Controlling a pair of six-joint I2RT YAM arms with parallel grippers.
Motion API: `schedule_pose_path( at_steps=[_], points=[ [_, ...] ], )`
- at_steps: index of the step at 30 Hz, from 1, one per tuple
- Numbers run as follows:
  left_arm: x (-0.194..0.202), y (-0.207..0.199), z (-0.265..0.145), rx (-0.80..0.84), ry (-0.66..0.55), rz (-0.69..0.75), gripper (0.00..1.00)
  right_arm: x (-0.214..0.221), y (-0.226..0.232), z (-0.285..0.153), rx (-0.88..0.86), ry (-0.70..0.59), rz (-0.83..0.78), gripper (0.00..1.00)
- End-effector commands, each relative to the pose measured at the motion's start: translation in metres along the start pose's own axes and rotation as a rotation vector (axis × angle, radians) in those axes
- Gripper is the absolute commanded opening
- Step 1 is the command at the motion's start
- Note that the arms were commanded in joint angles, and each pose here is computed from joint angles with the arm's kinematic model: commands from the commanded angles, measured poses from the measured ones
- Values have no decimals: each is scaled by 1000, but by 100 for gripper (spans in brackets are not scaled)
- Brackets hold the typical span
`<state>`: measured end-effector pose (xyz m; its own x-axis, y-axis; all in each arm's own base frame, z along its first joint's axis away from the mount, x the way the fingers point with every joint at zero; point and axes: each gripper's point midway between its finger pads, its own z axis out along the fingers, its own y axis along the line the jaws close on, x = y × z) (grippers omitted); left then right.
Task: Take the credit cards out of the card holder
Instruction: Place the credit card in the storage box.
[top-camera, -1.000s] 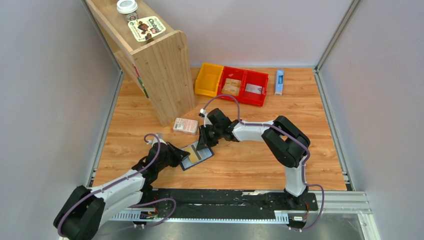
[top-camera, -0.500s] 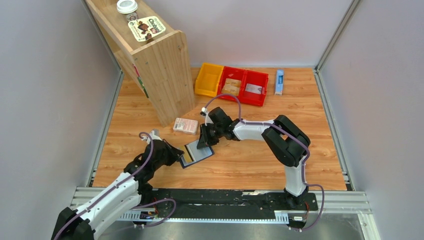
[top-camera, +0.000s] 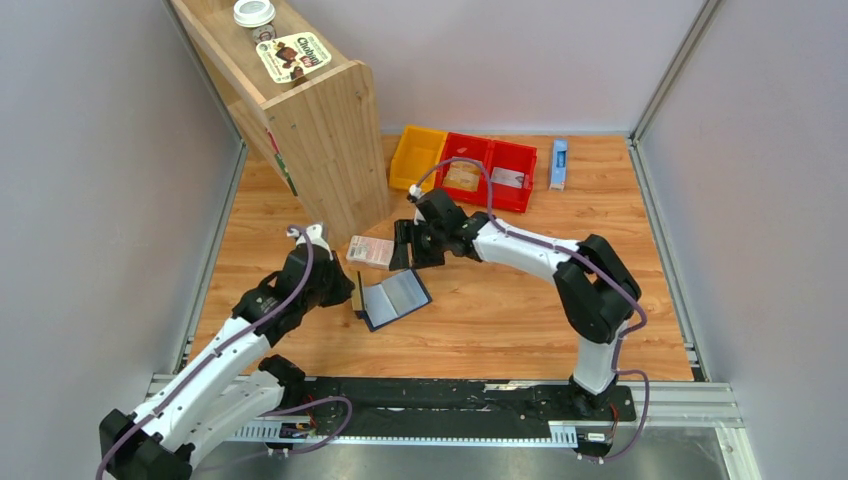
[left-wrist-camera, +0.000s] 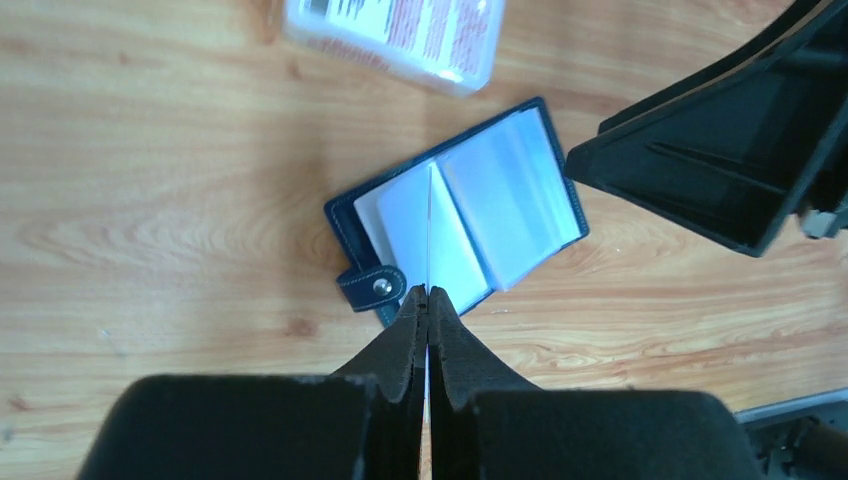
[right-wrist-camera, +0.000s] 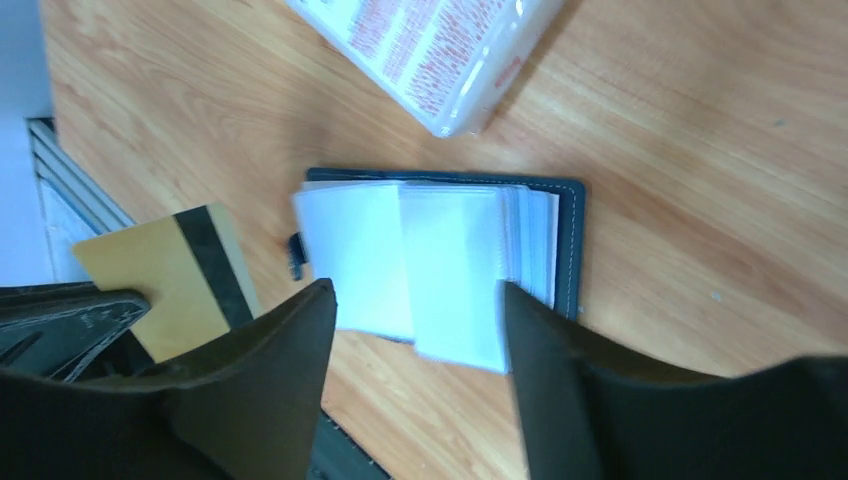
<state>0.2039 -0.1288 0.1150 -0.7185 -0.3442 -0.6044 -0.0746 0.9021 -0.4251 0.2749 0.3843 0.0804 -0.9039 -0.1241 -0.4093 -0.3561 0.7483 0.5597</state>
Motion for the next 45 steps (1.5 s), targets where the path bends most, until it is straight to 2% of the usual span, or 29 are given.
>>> schedule_pose_path(
  at_steps=[1,4,6,8,15,21,28,40,43,45],
  points=[
    [-30,-20,-24,47,-34,255,0,-46,27,-61,48,-156,42,71],
    [-40,-36,-33,71,-65,395,0,-52,35,-84,63,-188,94,80],
    [-47,-49,-41,80,-110,519,0,-55,43,-97,48,-212,115,90],
    [-48,-66,-48,87,-154,674,0,-57,52,-111,27,-239,145,94],
    [-64,-88,-56,55,-281,893,0,-56,84,-140,-51,-319,214,95],
    [-68,-114,-64,75,-399,1057,0,-45,104,-133,-98,-283,226,91],
    [-66,-127,-62,70,-431,1105,0,-40,110,-118,-119,-261,278,80],
    [-54,-131,-59,65,-431,1122,0,-40,97,-108,-77,-293,352,47],
    [-49,-132,-58,72,-423,1118,0,-40,94,-107,-69,-302,369,35],
    [-46,-133,-58,83,-417,1109,0,-40,92,-107,-71,-309,382,21]
  ],
)
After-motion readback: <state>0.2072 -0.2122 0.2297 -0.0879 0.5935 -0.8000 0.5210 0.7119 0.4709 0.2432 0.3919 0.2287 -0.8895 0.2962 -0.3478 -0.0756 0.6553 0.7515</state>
